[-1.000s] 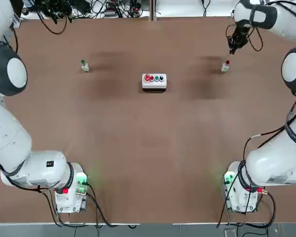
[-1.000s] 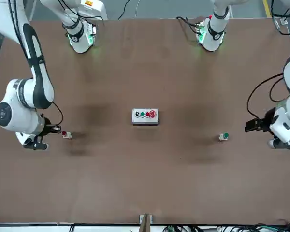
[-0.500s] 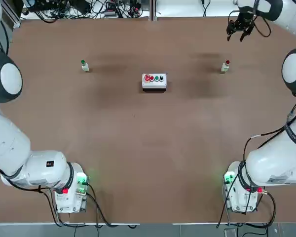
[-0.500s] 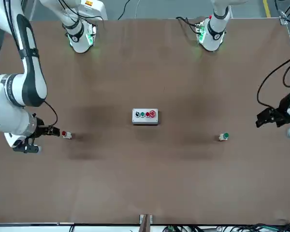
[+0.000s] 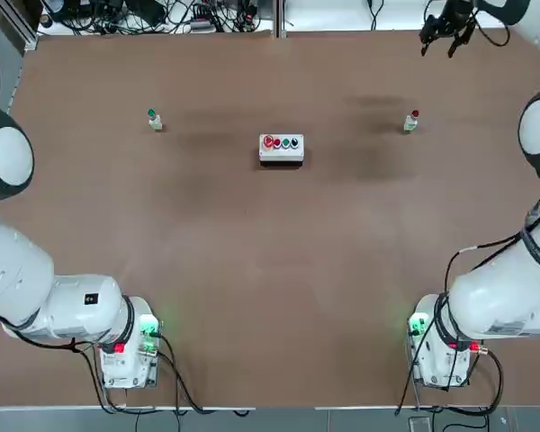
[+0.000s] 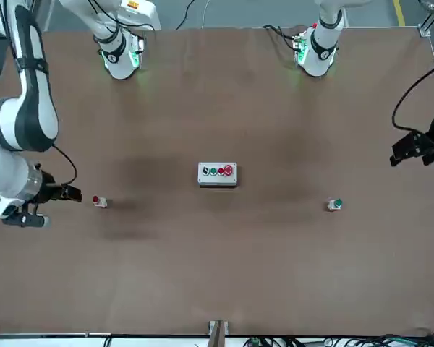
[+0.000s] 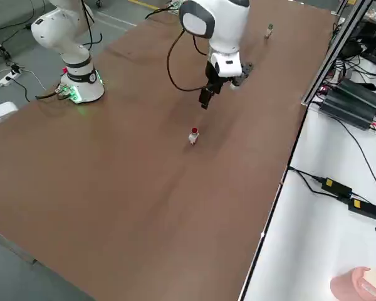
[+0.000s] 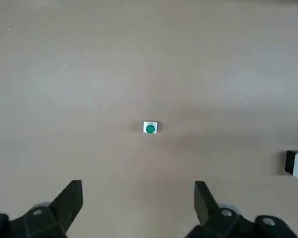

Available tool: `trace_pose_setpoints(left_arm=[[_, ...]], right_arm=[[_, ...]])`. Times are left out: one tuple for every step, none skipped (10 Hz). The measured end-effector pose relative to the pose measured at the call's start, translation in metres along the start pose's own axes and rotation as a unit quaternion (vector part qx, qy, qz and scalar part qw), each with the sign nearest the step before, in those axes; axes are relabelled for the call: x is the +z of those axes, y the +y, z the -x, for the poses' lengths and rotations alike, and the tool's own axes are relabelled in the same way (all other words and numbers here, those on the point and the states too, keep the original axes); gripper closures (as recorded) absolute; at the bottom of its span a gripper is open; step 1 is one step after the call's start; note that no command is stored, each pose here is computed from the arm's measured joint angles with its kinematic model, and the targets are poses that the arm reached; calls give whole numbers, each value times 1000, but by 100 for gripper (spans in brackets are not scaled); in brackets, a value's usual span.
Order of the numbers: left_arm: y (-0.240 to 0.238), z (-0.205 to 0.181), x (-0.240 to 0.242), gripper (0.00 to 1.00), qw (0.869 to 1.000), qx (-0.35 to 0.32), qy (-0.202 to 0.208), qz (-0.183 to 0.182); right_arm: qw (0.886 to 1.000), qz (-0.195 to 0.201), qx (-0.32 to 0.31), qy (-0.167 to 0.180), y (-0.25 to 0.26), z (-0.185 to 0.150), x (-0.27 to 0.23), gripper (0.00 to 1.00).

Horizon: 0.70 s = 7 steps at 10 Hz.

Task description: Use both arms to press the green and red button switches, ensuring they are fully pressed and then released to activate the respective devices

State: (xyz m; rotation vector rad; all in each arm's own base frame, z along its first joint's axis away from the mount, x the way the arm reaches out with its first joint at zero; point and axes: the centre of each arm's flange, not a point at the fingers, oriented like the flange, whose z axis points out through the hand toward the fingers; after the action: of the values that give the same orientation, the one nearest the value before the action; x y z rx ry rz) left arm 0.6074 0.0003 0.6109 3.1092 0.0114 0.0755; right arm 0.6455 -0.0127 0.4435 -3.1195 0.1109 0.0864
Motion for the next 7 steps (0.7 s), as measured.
trace_pose_setpoints(left_arm=[[2,2,-4,1,1000,2,-5,0],[2,4,-9,1,1000,2,-8,0],[2,4,-13,1,1000,2,-8,0],[2,4,-15,1,1000,2,-7,0],[1,4,-14,1,1000,1,-7,0],[0,4,-14,1,1000,1,-8,0],[-1,4,-14,1,1000,3,-8,0]], right_arm=[[1000,0,-1,4,0,9,-21,0],[1000,0,-1,8,-1,18,-42,0],[1000,0,-4,13,-3,28,-61,0],[1000,0,-8,18,-8,40,-82,0],[1000,0,-15,18,-16,54,-103,0],[1000,1,-22,19,-24,70,-122,0],[999,1,-27,19,-30,83,-139,0]])
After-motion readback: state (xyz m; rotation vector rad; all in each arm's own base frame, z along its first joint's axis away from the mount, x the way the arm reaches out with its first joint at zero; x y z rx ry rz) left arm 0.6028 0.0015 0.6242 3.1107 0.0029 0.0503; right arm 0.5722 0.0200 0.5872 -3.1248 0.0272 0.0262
